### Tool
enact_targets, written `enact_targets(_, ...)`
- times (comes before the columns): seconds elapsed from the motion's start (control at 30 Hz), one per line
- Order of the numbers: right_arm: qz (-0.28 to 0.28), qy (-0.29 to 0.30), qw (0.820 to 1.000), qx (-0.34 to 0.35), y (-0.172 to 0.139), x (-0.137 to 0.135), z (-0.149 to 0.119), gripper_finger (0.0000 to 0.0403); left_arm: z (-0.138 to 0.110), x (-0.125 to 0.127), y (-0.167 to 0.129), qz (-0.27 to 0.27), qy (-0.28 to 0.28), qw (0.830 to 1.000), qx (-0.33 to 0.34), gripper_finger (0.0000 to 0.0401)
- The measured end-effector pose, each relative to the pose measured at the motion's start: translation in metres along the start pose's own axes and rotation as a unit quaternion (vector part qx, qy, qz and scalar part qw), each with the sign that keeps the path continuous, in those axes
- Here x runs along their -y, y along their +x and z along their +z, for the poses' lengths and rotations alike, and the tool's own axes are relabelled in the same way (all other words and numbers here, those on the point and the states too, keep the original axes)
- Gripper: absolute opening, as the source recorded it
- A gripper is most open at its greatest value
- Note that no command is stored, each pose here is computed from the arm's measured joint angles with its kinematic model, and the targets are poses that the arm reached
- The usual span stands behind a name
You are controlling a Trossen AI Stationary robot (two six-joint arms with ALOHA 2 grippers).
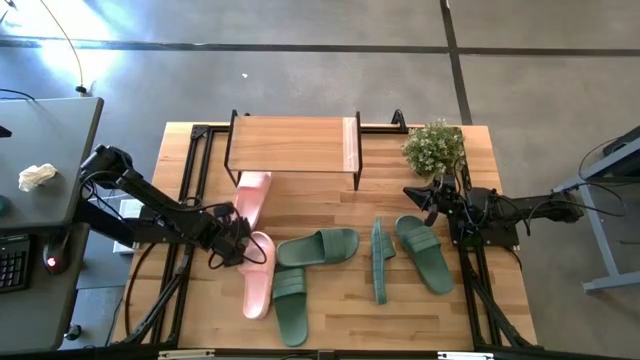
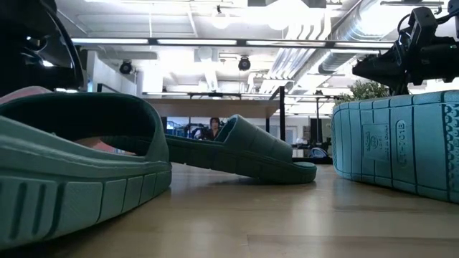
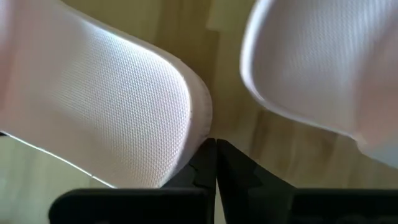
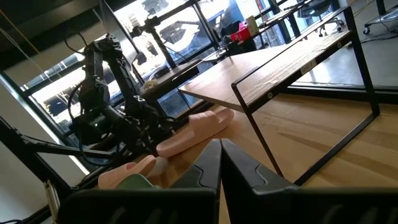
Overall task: Pick and place slides into the shelf
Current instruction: Put the left white slipper on the bottom shelf
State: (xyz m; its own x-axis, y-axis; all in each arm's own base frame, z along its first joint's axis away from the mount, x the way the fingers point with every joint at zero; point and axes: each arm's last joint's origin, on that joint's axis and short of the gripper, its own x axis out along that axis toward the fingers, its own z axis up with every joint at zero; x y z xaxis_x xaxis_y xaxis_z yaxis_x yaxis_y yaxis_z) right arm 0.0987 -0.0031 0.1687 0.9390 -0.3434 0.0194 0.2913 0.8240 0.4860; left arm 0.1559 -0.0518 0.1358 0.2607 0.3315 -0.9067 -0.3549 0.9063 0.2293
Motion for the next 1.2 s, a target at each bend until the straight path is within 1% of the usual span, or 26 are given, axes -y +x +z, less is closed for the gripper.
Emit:
enact_targets(0.2, 0.000, 0.000, 1.000, 0.000, 0.000, 0.000, 0.000, 0.0000, 0.001, -0.002, 0.001, 0.038, -0.007, 0.999, 0.025, 0.0001)
enact_targets(0.33, 0.000, 0.000, 1.000, 0.000, 0.000, 0.000, 0.000, 0.0000, 0.005, -0.006, 0.009, 0.055, -0.020, 0.998, 0.009, 0.0001)
enact_targets(0.6, 0.000, 0.013, 1.000, 0.000, 0.000, 0.000, 0.000, 0.0000, 0.017, -0.019, 0.022, 0.073, -0.026, 0.997, -0.010, 0.0000)
enact_targets(0.73, 0.000, 0.013, 1.000, 0.000, 0.000, 0.000, 0.000, 0.0000, 0.020, -0.027, 0.026, 0.096, -0.021, 0.995, -0.011, 0.0001)
enact_targets(1.0, 0.000, 0.013, 1.000, 0.000, 0.000, 0.000, 0.000, 0.0000, 0.032, -0.042, 0.033, 0.106, -0.029, 0.994, 0.001, 0.0000)
enact_targets(1.2, 0.000, 0.013, 1.000, 0.000, 0.000, 0.000, 0.000, 0.0000, 0.037, -0.056, 0.038, 0.117, -0.030, 0.993, -0.011, 0.0000)
